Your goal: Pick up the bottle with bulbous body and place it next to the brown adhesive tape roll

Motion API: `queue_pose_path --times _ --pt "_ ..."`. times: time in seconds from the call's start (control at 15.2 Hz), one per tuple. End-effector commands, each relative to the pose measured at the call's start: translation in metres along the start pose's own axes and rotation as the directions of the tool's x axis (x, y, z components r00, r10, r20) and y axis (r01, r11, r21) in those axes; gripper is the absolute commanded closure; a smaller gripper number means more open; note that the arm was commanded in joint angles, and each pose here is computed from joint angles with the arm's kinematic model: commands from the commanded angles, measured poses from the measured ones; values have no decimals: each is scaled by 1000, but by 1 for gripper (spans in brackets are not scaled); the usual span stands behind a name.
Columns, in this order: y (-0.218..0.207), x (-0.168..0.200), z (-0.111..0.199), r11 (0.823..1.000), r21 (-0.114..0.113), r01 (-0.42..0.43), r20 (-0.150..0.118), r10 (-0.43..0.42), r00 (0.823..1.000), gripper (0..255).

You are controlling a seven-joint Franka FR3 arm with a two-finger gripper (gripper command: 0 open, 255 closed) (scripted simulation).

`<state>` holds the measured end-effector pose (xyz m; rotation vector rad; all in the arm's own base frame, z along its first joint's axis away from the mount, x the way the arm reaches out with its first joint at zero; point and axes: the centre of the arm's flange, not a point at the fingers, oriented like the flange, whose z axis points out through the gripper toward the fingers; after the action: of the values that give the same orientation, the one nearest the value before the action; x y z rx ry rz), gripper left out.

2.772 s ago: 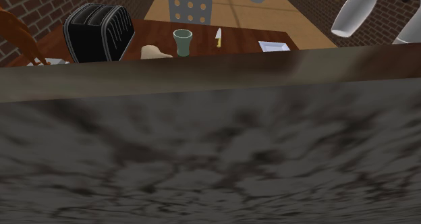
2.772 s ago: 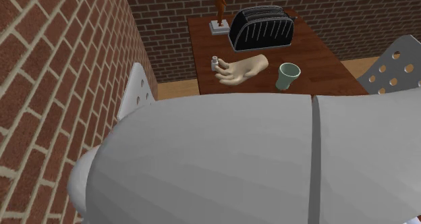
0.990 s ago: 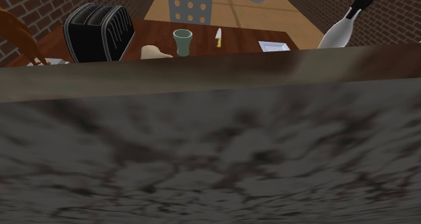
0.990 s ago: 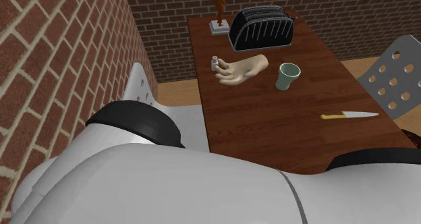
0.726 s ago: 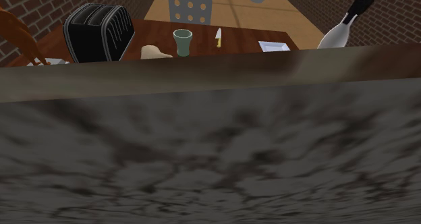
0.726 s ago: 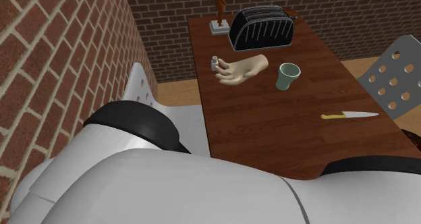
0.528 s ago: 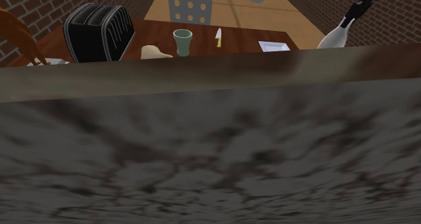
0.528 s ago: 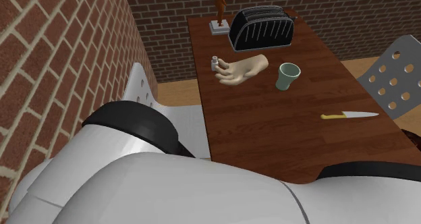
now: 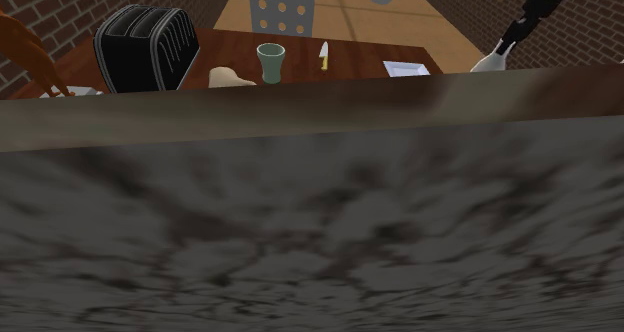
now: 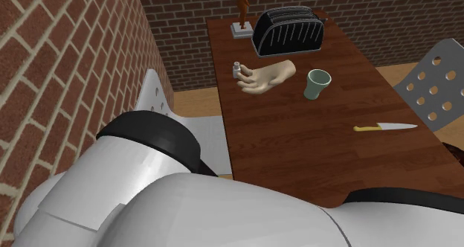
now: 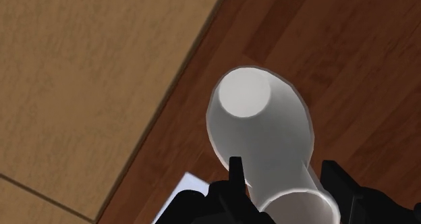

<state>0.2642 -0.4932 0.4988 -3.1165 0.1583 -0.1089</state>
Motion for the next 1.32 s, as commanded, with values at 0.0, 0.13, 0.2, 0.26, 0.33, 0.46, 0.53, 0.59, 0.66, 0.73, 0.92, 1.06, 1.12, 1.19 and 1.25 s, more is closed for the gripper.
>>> queue_pose_path --times 0.0,0.13,0.2,0.26,0.33,0.46,0.53,0.59,0.66,0.73,0.92,1.06,1.12,1.19,1.25 --pt "-1 0 9 1000 -1 0 -1 0 1000 255" --pt "-1 -1 20 1000 -1 0 -1 0 1000 255" --pt "0 -2 25 1000 -1 0 -1 0 1000 255" --pt "0 -2 30 1000 -1 0 -1 0 1000 255" --pt "0 -2 35 1000 -1 0 -1 0 1000 255" --pt "0 -3 46 1000 -1 0 -1 0 1000 255" --pt "0 -3 51 1000 -1 0 -1 0 1000 255" --pt "0 -4 59 1000 -1 0 -1 0 1000 255" --pt "0 -4 59 1000 -1 0 -1 0 1000 255" --pt "0 -4 59 1000 -1 0 -1 0 1000 255" --pt "0 -4 59 1000 -1 0 -1 0 1000 255" --pt "0 -4 59 1000 -1 0 -1 0 1000 255" --pt "0 -4 59 1000 -1 0 -1 0 1000 255" --pt "0 -4 59 1000 -1 0 -1 0 1000 0" --pt "0 -4 59 1000 -1 0 -1 0 1000 0"
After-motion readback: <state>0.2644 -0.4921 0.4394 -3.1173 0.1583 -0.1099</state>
